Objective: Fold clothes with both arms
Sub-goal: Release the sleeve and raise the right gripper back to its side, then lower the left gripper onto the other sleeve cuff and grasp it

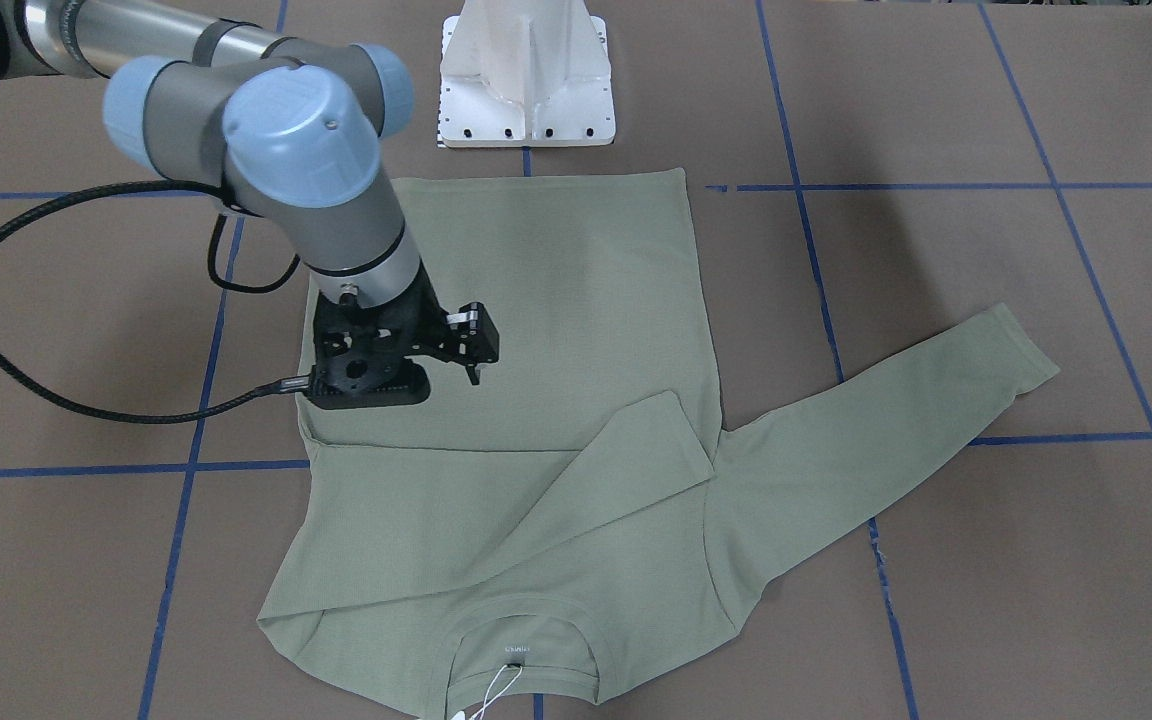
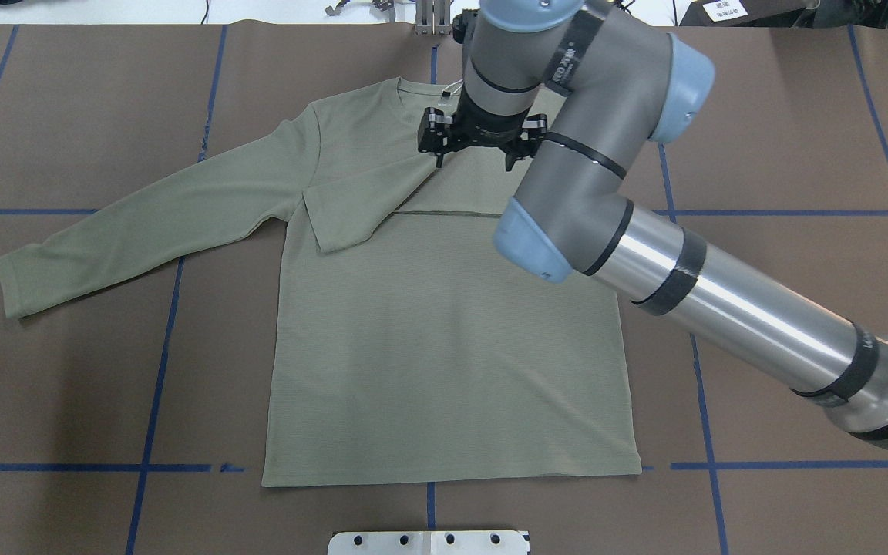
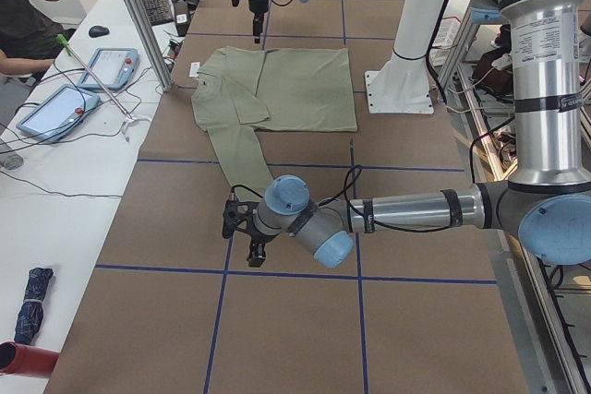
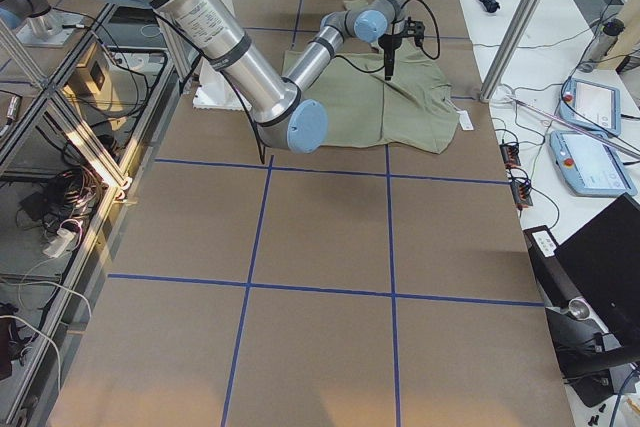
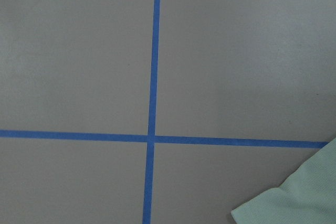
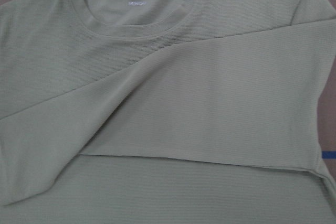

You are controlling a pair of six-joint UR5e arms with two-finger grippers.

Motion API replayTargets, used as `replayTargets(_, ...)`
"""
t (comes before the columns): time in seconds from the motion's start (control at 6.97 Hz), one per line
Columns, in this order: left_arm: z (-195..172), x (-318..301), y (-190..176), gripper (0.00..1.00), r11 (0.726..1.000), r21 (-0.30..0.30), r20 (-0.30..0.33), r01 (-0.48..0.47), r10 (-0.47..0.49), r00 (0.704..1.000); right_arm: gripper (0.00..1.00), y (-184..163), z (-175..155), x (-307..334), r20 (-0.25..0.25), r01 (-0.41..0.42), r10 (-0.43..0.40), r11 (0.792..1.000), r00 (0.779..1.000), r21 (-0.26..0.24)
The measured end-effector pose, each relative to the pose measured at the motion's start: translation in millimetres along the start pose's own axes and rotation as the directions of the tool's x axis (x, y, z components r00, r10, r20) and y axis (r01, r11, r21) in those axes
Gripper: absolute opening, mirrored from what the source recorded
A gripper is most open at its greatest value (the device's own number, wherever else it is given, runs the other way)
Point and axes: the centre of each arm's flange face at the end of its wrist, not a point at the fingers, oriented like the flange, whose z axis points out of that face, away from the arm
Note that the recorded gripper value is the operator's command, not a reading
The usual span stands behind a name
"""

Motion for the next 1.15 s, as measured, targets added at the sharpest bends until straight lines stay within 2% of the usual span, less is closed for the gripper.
replayTargets(0.43,52,49,48,1.00,0.982,0.025,-0.005,0.189,-0.189,0.982,1.00,9,-12,134,-0.025,0.073,-0.074,0.997,0.997,-0.016)
replayTargets(0.72,80,73,71,1.00,0.977,0.033,0.019,0.212,-0.213,0.977,1.00,23,-15,197,-0.047,0.135,-0.136,0.990,0.990,-0.036)
replayTargets(1.15,99,83,88,1.00,0.981,0.032,0.053,0.193,-0.194,0.980,1.00,32,-10,224,-0.061,0.150,-0.153,0.987,0.986,-0.056)
